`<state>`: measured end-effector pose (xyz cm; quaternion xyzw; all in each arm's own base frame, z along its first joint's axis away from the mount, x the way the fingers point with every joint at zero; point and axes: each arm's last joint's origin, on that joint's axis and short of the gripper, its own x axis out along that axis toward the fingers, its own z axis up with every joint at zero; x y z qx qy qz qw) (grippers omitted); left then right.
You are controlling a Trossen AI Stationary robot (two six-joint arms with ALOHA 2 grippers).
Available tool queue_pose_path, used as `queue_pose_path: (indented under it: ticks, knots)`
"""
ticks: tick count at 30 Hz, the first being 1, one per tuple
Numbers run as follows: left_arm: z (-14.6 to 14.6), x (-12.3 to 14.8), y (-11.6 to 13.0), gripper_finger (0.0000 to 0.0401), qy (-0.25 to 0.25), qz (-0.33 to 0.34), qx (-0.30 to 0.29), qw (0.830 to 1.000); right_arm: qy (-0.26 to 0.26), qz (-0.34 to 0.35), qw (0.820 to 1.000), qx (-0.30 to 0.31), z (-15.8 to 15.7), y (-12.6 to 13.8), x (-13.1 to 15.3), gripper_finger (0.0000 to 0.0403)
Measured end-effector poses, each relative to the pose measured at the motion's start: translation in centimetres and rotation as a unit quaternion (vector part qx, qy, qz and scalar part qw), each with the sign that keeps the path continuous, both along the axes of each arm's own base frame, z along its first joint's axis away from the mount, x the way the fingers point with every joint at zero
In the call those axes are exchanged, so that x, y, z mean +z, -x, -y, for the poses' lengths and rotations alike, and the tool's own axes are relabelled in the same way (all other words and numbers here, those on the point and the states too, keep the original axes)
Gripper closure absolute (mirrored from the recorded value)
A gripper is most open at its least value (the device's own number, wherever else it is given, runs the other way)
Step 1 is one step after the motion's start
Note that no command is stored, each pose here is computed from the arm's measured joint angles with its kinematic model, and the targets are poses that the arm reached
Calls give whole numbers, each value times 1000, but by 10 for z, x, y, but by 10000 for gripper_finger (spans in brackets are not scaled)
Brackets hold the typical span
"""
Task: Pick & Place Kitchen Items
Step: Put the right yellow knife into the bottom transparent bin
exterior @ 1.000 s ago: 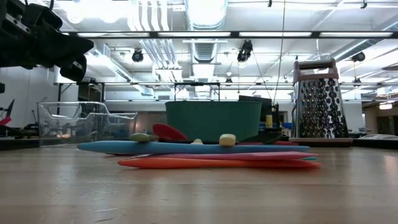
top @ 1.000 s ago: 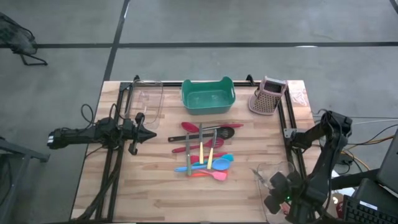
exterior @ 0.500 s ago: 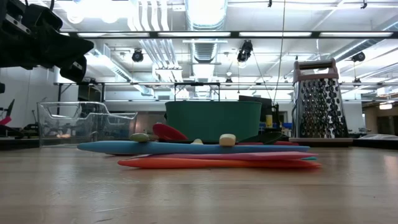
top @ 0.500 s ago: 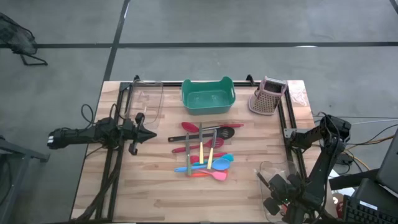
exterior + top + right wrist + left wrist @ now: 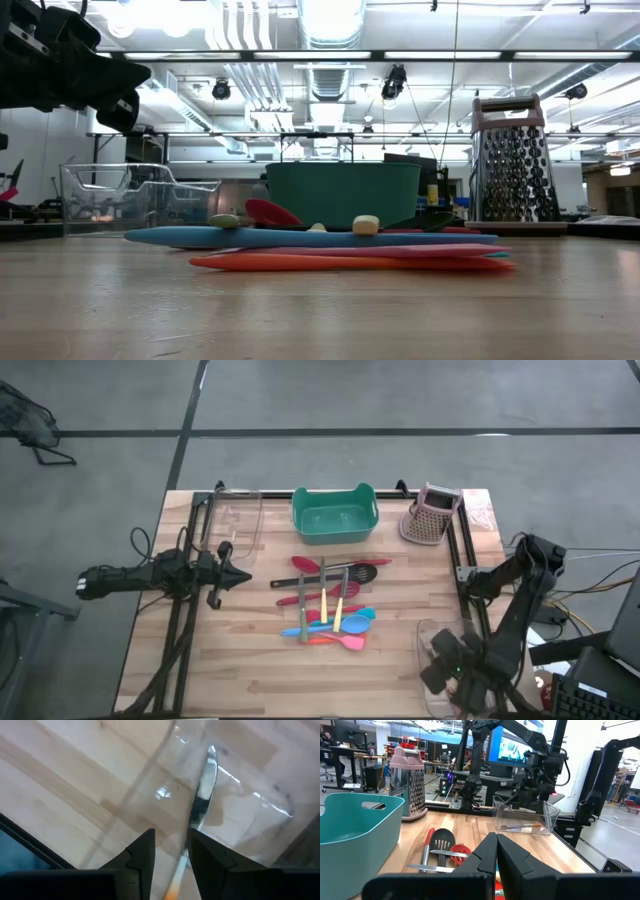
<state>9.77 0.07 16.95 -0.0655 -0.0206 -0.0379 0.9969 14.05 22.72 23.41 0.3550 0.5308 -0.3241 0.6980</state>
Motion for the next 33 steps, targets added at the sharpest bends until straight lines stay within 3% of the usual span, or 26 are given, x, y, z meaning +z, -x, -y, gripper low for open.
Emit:
queue_pose_path:
  ticks: [4,9,14,20,23,27,33]
  knots:
    - [0,0,0,387,0,0,0,1000,11,62,998,4,23,-16,19,279]
    - [0,0,0,387,0,0,0,1000,87,141,986,3,53,-42,32,267]
    - [0,0,0,387,0,-1,0,1000,113,141,983,-15,87,-76,33,258]
    - [0,-1,0,387,0,-4,0,1000,146,162,975,35,122,-122,29,248]
    - [0,-1,0,387,0,-4,0,1000,146,155,976,53,139,-137,25,248]
    - [0,-1,0,387,0,-4,0,1000,128,140,981,31,156,-150,15,260]
    - [0,-1,0,387,0,-7,0,1000,86,143,986,17,161,-174,-6,283]
